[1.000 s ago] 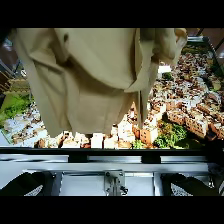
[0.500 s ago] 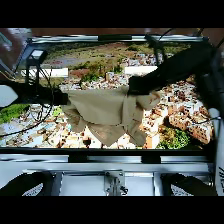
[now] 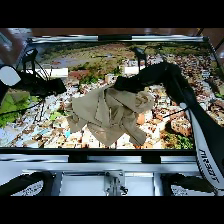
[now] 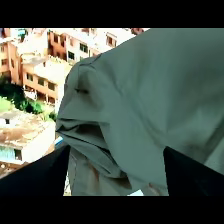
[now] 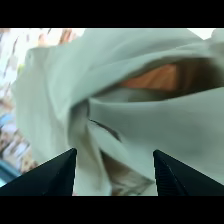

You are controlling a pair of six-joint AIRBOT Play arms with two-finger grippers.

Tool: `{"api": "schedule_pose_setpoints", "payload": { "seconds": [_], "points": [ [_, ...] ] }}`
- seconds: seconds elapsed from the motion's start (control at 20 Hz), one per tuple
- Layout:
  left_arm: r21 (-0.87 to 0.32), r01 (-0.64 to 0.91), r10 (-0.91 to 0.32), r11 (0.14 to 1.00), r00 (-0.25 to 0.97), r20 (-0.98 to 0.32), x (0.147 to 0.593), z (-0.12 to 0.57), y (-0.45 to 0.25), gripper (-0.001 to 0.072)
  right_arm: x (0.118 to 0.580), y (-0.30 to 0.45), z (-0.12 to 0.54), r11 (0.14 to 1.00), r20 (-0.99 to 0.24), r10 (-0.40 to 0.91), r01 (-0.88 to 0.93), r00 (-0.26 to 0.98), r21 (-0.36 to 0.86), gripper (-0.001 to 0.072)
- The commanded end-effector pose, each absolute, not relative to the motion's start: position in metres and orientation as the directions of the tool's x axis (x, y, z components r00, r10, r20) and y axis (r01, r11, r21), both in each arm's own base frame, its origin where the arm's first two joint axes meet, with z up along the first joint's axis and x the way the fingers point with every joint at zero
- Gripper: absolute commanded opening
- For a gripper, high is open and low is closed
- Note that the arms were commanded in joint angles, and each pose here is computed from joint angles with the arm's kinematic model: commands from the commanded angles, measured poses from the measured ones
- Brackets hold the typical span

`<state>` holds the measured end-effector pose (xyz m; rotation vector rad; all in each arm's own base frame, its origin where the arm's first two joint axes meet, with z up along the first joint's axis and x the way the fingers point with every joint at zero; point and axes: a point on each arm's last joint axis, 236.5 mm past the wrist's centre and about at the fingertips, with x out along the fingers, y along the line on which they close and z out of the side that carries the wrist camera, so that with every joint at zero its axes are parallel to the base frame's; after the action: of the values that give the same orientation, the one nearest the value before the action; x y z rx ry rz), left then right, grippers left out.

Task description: Fold the shirts.

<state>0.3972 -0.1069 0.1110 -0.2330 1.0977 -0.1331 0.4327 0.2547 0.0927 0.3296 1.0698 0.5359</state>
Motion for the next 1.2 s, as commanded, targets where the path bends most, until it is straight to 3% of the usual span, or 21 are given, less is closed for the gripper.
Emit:
{"api": "schedule_pose_setpoints", "payload": {
  "seconds": [0.0,0.2,0.45,0.75,0.8,1.0,1.05,1.1,1.15],
  "points": [
    [-0.245,0.035,-0.240,0.969,0.375,-0.895,0.375,0.124,-0.111,0.0720,0.453,0.166,0.096,0.918,-0.812,0.396,-0.200,0.429,0.342,0.0587],
    [-0.246,0.190,-0.294,0.950,0.292,-0.910,0.344,0.102,-0.179,0.0720,0.429,0.104,0.073,0.946,-0.898,0.322,-0.140,0.301,0.292,0.0587],
    [-0.285,0.357,-0.395,0.890,0.286,-0.873,0.325,0.041,-0.291,0.0720,0.422,0.117,0.060,0.940,-0.905,0.329,-0.191,0.271,0.284,0.0587],
    [-0.270,0.303,-0.339,0.914,0.202,-0.919,0.328,-0.026,-0.307,0.0720,0.421,0.127,0.059,0.926,-0.900,0.350,-0.243,0.259,0.290,0.0590],
    [-0.283,0.302,-0.352,0.911,0.206,-0.913,0.330,-0.026,-0.311,0.0720,0.419,0.128,0.054,0.924,-0.905,0.350,-0.249,0.242,0.291,0.0665],
    [-0.323,0.292,-0.393,0.900,0.226,-0.891,0.335,-0.020,-0.320,0.0720,0.409,0.157,0.029,0.891,-0.922,0.353,-0.359,0.158,0.280,0.0665],
    [-0.320,0.287,-0.389,0.903,0.228,-0.892,0.337,-0.020,-0.318,0.0671,0.408,0.166,0.023,0.883,-0.927,0.345,-0.386,0.149,0.267,0.0665],
    [-0.319,0.281,-0.386,0.905,0.228,-0.894,0.338,-0.021,-0.315,0.0420,0.409,0.173,0.015,0.880,-0.935,0.323,-0.411,0.147,0.239,0.0665],
    [-0.315,0.275,-0.379,0.908,0.225,-0.898,0.339,-0.021,-0.311,0.0099,0.409,0.176,0.008,0.877,-0.946,0.285,-0.439,0.151,0.194,0.0665]
  ]
}}
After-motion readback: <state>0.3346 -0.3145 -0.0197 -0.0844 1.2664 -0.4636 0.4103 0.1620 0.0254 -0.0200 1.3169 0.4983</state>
